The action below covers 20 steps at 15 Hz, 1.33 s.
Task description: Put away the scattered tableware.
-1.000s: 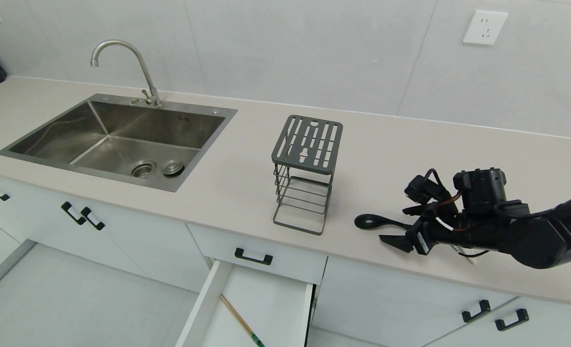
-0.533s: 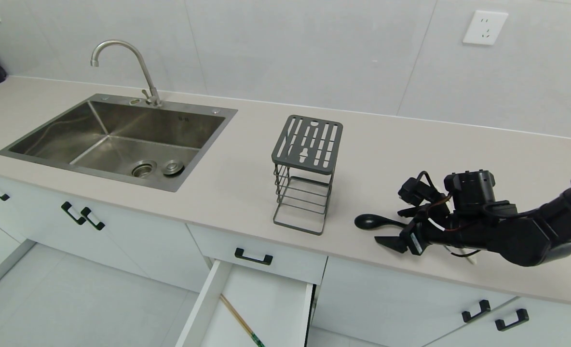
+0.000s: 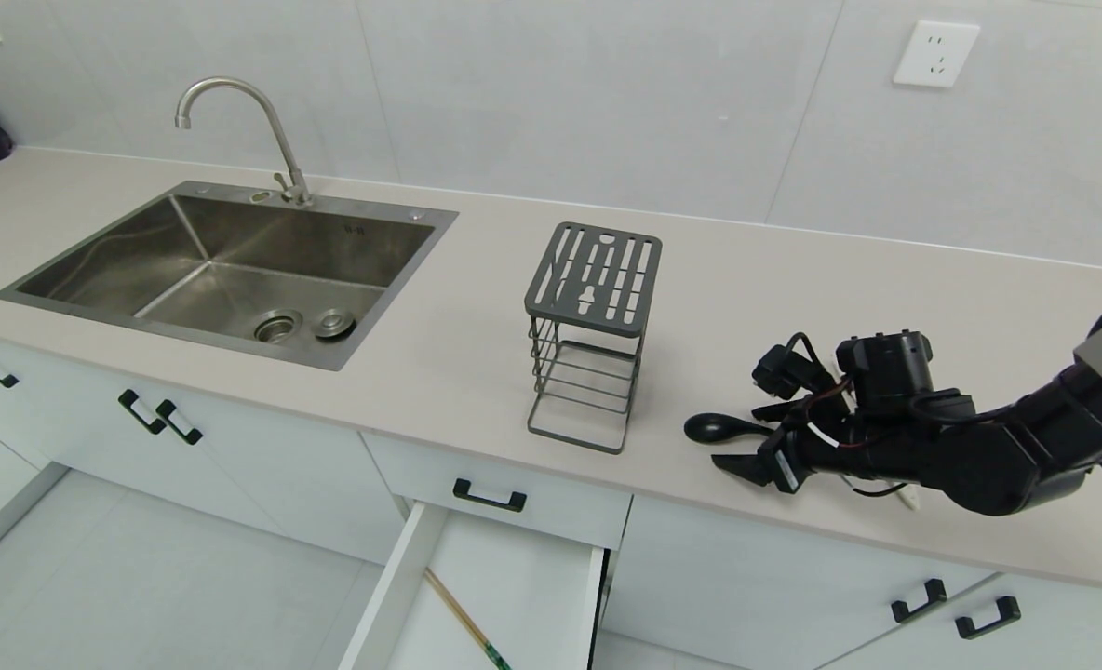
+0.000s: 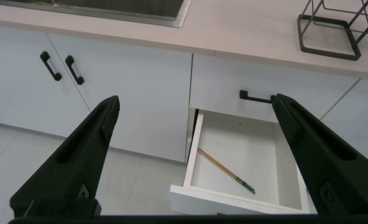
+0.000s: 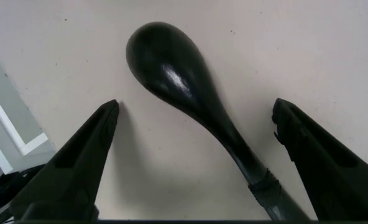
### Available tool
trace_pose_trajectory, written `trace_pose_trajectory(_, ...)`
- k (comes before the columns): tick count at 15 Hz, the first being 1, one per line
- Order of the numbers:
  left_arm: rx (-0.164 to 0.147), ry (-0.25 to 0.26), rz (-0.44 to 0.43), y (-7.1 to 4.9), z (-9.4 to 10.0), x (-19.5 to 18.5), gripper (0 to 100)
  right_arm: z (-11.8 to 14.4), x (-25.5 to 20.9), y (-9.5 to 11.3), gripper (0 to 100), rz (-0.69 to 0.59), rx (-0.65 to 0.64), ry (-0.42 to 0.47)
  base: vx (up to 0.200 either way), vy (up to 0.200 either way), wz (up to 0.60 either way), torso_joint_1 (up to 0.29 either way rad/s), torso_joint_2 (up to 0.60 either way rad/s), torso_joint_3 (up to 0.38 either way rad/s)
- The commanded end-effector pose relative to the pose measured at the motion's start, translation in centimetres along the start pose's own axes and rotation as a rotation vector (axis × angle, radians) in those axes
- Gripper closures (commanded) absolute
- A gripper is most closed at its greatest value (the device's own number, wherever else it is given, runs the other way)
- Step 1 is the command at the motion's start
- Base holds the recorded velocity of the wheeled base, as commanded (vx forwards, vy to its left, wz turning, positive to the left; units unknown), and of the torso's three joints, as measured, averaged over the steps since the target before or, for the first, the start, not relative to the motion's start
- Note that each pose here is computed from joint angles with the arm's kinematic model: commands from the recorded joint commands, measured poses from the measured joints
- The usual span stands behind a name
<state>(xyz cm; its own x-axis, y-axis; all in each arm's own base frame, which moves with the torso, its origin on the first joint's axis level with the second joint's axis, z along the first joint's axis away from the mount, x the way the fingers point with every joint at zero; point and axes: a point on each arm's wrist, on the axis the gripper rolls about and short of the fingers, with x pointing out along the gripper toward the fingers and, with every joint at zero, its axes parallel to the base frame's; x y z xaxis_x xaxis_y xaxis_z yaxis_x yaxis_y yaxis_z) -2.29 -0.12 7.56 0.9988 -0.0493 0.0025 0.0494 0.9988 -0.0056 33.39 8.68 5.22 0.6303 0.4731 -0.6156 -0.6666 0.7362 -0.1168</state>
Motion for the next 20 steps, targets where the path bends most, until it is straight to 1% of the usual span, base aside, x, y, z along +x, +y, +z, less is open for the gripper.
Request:
trace_pose_trajectory(1, 0.000, 0.001, 0.000, 0.0, 0.0, 0.0, 0, -0.2, 0.2, 0.1, 100, 0.006, 0.003, 0.009, 0.000, 0.000, 0.00, 0.000, 0.00, 0.000)
trace_pose_trajectory(7, 0.000, 0.001, 0.000, 0.0, 0.0, 0.0, 0, 0.2, -0.1, 0.4, 100, 0.004, -0.010, 0.001, 0.000, 0.000, 0.00, 0.000, 0.00, 0.000)
trace_pose_trajectory(9, 0.000, 0.001, 0.000, 0.0, 0.0, 0.0, 0, 0.7, -1.1, 0.7, 100, -0.012, -0.019, -0.010, 0.000, 0.000, 0.00, 0.000, 0.00, 0.000)
trace_pose_trajectory(14, 0.000, 0.001, 0.000, 0.0, 0.0, 0.0, 0, 0.7, -3.8, 1.7, 100, -0.019, -0.032, -0.027, 0.000, 0.000, 0.00, 0.000, 0.00, 0.000)
trace_pose_trajectory(16, 0.000, 0.001, 0.000, 0.0, 0.0, 0.0, 0, 0.5, -4.4, 2.0, 100, -0.018, -0.034, -0.026, 0.000, 0.000, 0.00, 0.000, 0.00, 0.000)
trace_pose_trajectory(17, 0.000, 0.001, 0.000, 0.0, 0.0, 0.0, 0, -0.1, -5.5, 2.5, 100, -0.018, -0.049, -0.017, 0.000, 0.000, 0.00, 0.000, 0.00, 0.000)
trace_pose_trajectory(19, 0.000, 0.001, 0.000, 0.0, 0.0, 0.0, 0, 0.0, -6.1, 2.5, 100, -0.025, -0.061, -0.028, 0.000, 0.000, 0.00, 0.000, 0.00, 0.000)
trace_pose_trajectory(20, 0.000, 0.001, 0.000, 0.0, 0.0, 0.0, 0, 0.2, -6.5, 2.9, 100, -0.019, -0.070, -0.036, 0.000, 0.000, 0.00, 0.000, 0.00, 0.000)
